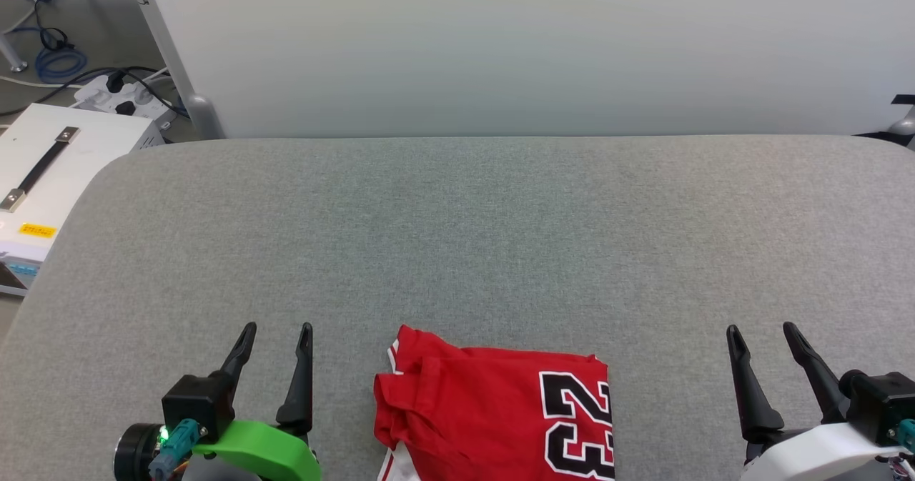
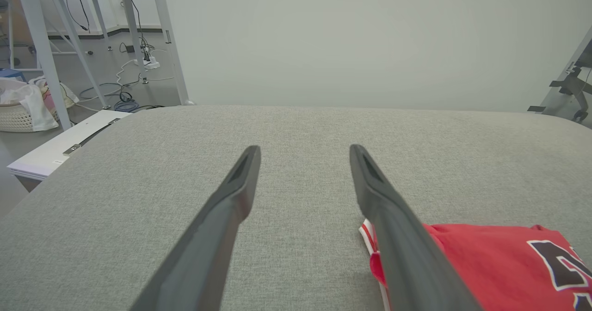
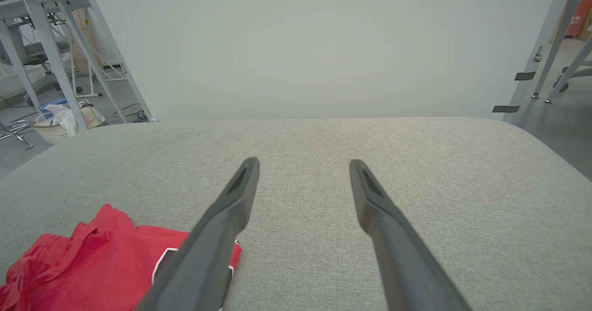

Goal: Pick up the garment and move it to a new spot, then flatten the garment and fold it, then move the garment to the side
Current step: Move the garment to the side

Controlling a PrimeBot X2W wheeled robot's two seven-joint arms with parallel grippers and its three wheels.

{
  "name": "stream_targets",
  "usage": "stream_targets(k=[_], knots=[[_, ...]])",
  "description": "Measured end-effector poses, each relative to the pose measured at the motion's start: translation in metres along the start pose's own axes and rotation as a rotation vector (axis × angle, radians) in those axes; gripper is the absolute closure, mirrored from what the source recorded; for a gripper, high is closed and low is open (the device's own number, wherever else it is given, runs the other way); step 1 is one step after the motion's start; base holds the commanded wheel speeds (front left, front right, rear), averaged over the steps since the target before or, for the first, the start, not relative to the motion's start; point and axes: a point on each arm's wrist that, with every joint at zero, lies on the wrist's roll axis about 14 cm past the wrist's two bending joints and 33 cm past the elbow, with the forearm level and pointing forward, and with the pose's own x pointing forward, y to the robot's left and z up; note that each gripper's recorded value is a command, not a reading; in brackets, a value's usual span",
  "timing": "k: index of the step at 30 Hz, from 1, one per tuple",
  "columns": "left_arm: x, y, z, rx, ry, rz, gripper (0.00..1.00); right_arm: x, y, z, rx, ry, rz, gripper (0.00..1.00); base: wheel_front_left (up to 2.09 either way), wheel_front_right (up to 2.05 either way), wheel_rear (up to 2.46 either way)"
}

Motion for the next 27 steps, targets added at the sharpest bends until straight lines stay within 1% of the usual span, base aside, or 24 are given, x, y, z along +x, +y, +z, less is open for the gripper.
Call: stream_targets(k=[7,11,13,14,16,19,22,25,27], knots=[[-0.001,0.0,0.001,0.0,-0.003,0.0,0.0,0.0,-0.003,-0.002,0.0,0.017,-0.009,0.0,0.0,0.0,0.0],[0.0,0.0,0.001,0.0,-0.004,0.004,0.0,-0.003,-0.013,-0.013,0.029,0.077,-0.041,0.0,0.0,0.0,0.0],[0.0,0.001,0.001,-0.001,-0.004,0.006,0.0,-0.005,-0.023,-0.025,0.064,0.138,-0.072,0.0,0.0,0.0,0.0],[0.001,0.002,0.001,-0.002,-0.003,0.009,0.0,-0.009,-0.031,-0.039,0.093,0.207,-0.099,0.0,0.0,0.0,0.0],[0.002,0.003,0.0,-0.003,0.001,0.012,0.0,-0.014,-0.044,-0.056,0.122,0.289,-0.139,0.0,0.0,0.0,0.0],[0.006,0.003,0.001,-0.004,-0.005,0.011,0.0,-0.02,-0.049,-0.083,0.176,0.424,-0.154,0.0,0.0,0.0,0.0],[0.011,0.003,0.004,-0.003,-0.015,0.011,0.0,-0.021,-0.038,-0.105,0.232,0.545,-0.124,0.0,0.0,0.0,0.0],[0.014,0.005,0.005,-0.008,-0.02,0.018,0.0,-0.016,-0.01,-0.12,0.312,0.638,-0.036,0.0,0.0,0.0,0.0],[0.016,0.007,0.004,-0.01,-0.02,0.024,0.0,-0.014,0.016,-0.128,0.383,0.701,0.045,0.0,0.0,0.0,0.0]])
